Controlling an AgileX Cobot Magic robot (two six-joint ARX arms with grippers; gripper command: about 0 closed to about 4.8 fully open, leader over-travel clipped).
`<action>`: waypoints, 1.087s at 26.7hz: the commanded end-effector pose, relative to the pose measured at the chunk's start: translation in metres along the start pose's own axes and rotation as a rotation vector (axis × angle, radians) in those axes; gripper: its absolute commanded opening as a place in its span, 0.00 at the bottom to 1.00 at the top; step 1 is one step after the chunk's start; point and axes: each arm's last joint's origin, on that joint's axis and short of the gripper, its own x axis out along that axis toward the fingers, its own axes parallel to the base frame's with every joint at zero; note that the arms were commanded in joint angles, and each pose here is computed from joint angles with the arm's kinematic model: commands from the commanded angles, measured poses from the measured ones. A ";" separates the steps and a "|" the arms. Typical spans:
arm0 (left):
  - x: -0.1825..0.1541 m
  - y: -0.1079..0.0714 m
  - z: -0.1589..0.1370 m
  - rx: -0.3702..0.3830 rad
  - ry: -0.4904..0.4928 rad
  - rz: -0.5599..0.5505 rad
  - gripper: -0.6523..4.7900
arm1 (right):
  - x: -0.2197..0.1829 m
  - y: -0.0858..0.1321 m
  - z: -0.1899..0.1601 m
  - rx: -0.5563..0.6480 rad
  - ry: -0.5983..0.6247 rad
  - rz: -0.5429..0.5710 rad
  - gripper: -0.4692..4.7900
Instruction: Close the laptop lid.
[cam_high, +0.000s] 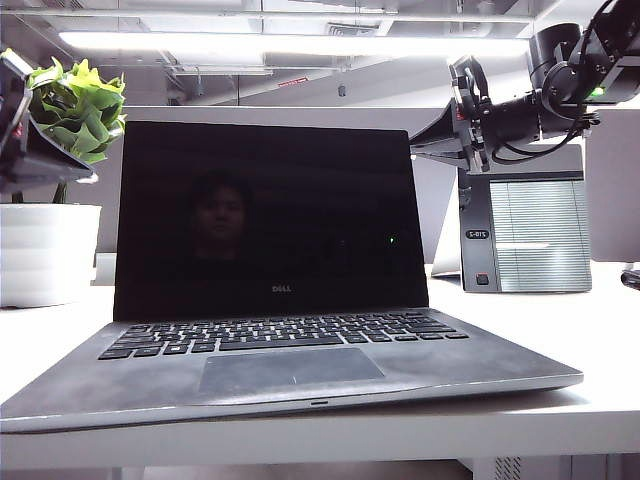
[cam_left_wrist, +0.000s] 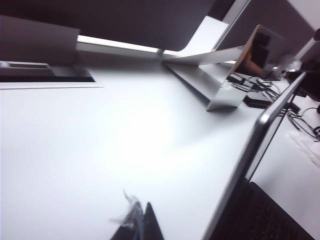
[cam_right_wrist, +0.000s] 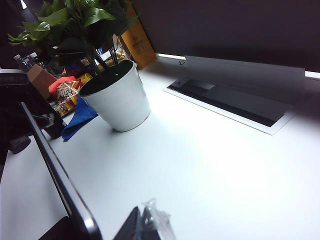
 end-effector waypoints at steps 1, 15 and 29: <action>0.004 0.007 0.000 0.010 -0.004 -0.068 0.11 | -0.001 0.003 0.003 -0.012 0.001 0.035 0.09; 0.034 -0.002 0.034 0.028 0.035 -0.307 0.11 | -0.001 0.003 0.000 0.021 0.027 0.079 0.09; 0.041 -0.009 0.033 0.018 0.066 -0.392 0.11 | -0.001 0.005 0.001 -0.012 0.025 0.107 0.09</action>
